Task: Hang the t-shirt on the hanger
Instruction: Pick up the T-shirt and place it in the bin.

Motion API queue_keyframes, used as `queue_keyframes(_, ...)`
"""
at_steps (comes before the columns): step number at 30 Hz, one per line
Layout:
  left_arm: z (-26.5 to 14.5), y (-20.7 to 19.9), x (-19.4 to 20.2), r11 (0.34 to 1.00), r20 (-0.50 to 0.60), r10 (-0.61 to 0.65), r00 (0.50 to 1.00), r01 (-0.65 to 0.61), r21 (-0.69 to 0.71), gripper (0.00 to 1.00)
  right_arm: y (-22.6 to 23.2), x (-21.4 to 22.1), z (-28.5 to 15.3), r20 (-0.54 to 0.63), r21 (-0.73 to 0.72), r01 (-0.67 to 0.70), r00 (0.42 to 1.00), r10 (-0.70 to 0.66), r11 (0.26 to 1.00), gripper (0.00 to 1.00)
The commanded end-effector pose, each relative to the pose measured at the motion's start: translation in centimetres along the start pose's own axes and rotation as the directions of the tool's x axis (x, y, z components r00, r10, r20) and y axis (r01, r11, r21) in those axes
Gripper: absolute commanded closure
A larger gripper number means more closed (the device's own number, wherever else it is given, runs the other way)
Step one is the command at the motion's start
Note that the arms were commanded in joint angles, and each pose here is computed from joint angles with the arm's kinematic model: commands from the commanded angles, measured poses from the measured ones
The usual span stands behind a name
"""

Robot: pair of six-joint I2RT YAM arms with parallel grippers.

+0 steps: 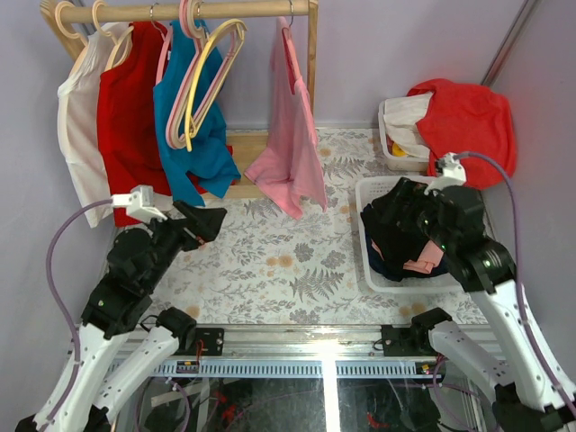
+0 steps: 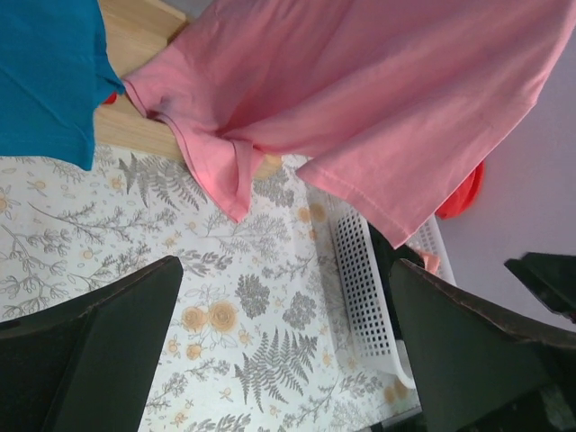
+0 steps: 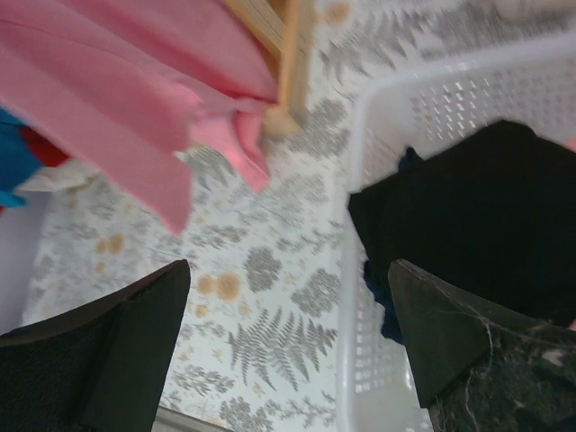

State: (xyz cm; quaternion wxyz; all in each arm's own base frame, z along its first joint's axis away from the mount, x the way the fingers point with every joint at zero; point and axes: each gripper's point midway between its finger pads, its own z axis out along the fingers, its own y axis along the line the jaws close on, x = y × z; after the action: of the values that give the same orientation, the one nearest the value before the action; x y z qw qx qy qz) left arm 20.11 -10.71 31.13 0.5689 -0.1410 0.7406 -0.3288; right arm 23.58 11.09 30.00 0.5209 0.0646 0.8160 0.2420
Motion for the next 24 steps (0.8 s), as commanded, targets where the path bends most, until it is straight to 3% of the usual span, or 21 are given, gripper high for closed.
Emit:
queue_keyframes(1,1.0,-0.6,2.5,1.000,-0.144,0.013,0.990,-0.011,0.013,0.00,-3.1,1.9,1.4,-0.085,0.171,0.003,0.996,0.011,0.985,0.01)
queue_keyframes(8,1.9,-0.7,4.1,0.999,-0.201,0.012,0.980,-0.003,0.041,0.00,-9.2,4.8,3.6,-0.176,0.450,0.080,0.984,0.001,0.890,0.02)
queue_keyframes(18,1.3,-1.6,4.4,0.997,-0.252,0.027,0.967,-0.008,0.075,0.00,-14.3,7.9,5.9,-0.179,0.593,0.012,0.977,0.118,0.805,0.28)
queue_keyframes(24,0.8,-1.9,4.1,0.996,-0.255,0.036,0.966,-0.015,0.084,0.00,-16.3,9.1,6.9,-0.196,0.633,-0.006,0.966,0.168,0.774,0.34)
